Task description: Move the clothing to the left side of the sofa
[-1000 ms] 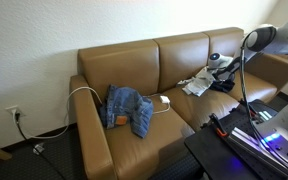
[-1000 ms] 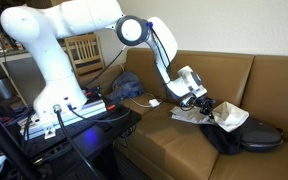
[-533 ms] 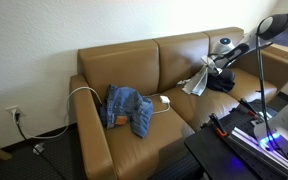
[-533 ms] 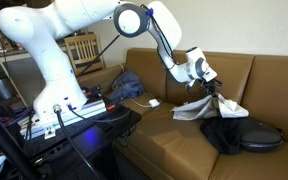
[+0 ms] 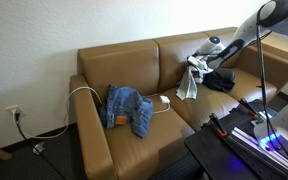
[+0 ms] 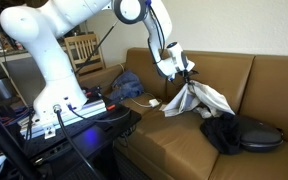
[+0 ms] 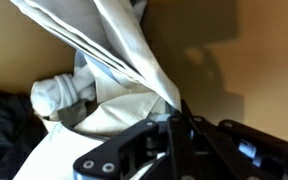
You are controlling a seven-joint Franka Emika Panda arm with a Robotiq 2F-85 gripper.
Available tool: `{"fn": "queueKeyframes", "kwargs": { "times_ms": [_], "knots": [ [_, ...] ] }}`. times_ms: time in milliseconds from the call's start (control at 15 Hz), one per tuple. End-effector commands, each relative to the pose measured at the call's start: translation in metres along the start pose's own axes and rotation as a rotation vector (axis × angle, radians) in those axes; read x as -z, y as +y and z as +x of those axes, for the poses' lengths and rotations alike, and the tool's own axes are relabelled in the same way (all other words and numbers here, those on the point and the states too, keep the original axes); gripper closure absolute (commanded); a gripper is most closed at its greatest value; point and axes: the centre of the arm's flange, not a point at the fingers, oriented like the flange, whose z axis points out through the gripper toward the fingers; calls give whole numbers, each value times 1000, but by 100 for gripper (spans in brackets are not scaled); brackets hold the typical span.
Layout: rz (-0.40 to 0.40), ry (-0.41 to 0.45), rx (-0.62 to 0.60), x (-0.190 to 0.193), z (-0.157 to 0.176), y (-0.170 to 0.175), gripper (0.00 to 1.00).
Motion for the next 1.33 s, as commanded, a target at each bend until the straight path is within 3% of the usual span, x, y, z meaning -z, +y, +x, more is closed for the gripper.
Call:
{"fn": "queueKeyframes", "kwargs": {
  "times_ms": [0, 133, 333, 400, 533, 733, 800, 1267],
  "knots": [
    [9, -35, 36, 0, -23, -11, 97],
    [17, -94, 71, 0, -61, -26, 97],
    [25, -103, 115, -1, -83, -63, 99],
    [100, -92, 180, 12, -96, -104, 99],
    [194, -128, 241, 44, -112, -133, 99],
    [318, -186, 341, 75, -174, -202, 99],
    [359, -203, 374, 50, -168, -248, 99],
    [635, -279, 682, 123, -291, -404, 99]
  ]
}}
